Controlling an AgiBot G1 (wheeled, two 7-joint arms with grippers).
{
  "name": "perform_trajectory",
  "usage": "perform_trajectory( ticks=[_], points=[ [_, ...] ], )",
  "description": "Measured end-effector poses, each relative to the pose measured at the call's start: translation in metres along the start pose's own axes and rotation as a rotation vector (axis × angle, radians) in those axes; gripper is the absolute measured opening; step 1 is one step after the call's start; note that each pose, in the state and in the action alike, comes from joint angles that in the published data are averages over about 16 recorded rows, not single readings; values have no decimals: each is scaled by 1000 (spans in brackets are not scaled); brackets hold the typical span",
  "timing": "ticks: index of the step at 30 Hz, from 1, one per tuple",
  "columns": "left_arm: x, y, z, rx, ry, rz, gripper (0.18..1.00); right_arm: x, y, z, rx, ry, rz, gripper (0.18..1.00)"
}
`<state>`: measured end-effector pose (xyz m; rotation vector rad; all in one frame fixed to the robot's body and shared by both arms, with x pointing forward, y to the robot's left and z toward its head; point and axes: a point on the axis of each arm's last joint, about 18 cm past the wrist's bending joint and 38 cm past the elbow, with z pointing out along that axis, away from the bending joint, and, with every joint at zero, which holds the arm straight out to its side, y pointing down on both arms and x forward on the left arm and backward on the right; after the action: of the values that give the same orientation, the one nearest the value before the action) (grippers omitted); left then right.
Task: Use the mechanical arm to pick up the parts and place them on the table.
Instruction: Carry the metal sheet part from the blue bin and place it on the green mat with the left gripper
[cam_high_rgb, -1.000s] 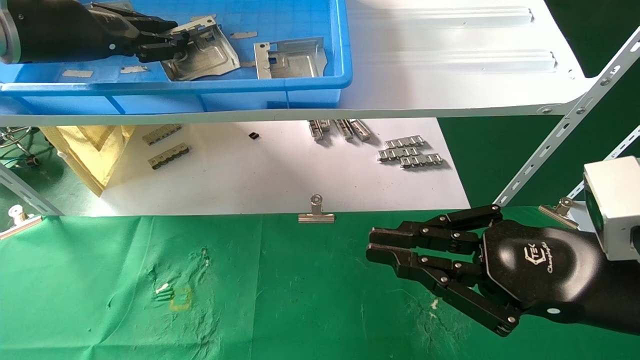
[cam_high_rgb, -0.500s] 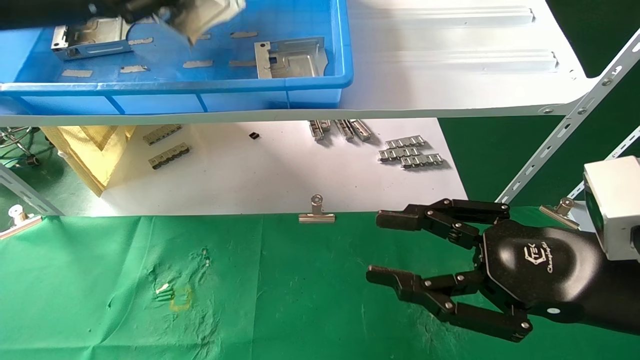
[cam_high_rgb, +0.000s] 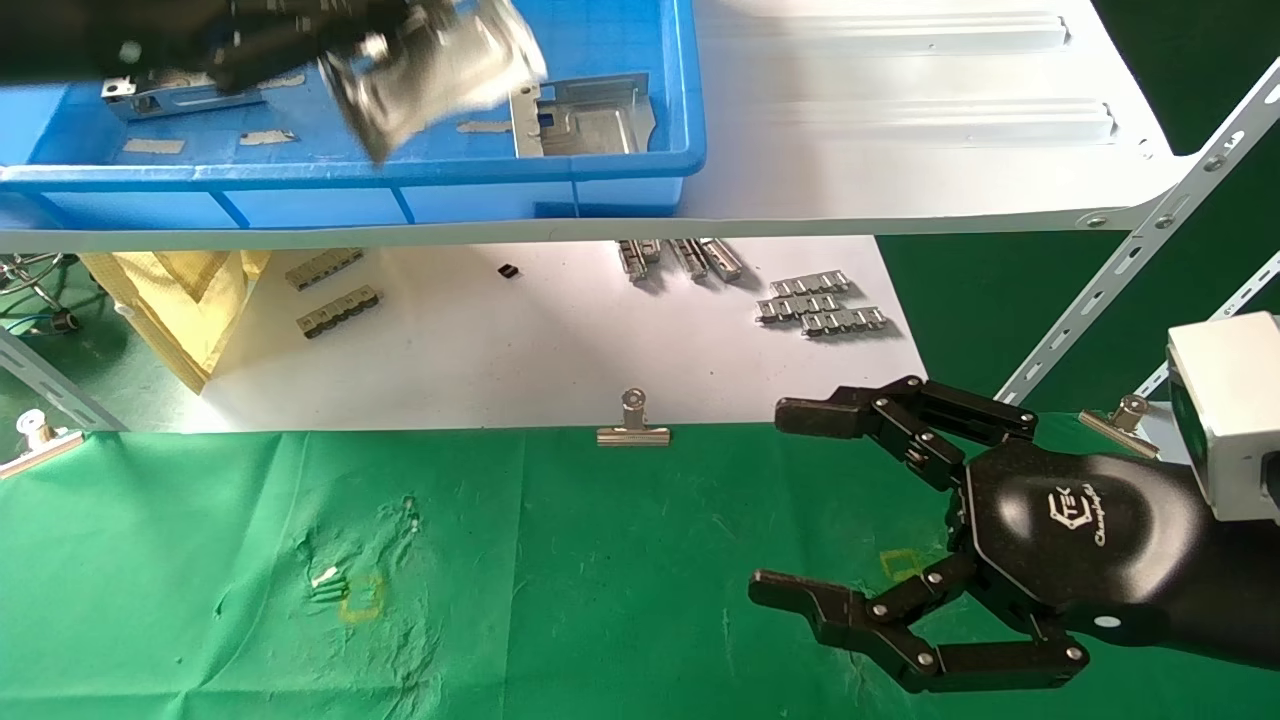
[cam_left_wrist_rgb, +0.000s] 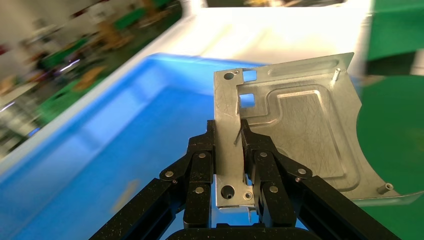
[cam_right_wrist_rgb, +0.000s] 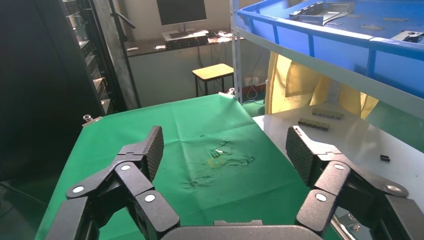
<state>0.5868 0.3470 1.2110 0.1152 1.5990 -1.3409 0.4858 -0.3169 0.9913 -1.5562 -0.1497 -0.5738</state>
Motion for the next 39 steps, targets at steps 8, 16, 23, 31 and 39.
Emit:
perform_trajectory(
  ticks=[8, 16, 23, 31, 39],
  points=[
    [26, 7, -22, 32, 94, 125, 268, 0, 0, 0, 0, 0, 0, 947],
    [63, 32, -48, 3, 177, 240, 268, 0, 0, 0, 0, 0, 0, 989],
    [97, 81, -62, -98, 270, 313, 268, 0, 0, 0, 0, 0, 0, 999],
    [124, 151, -70, -231, 371, 369, 268, 0, 0, 0, 0, 0, 0, 1000],
    [140, 192, -72, -286, 417, 374, 268, 0, 0, 0, 0, 0, 0, 1000]
  ],
)
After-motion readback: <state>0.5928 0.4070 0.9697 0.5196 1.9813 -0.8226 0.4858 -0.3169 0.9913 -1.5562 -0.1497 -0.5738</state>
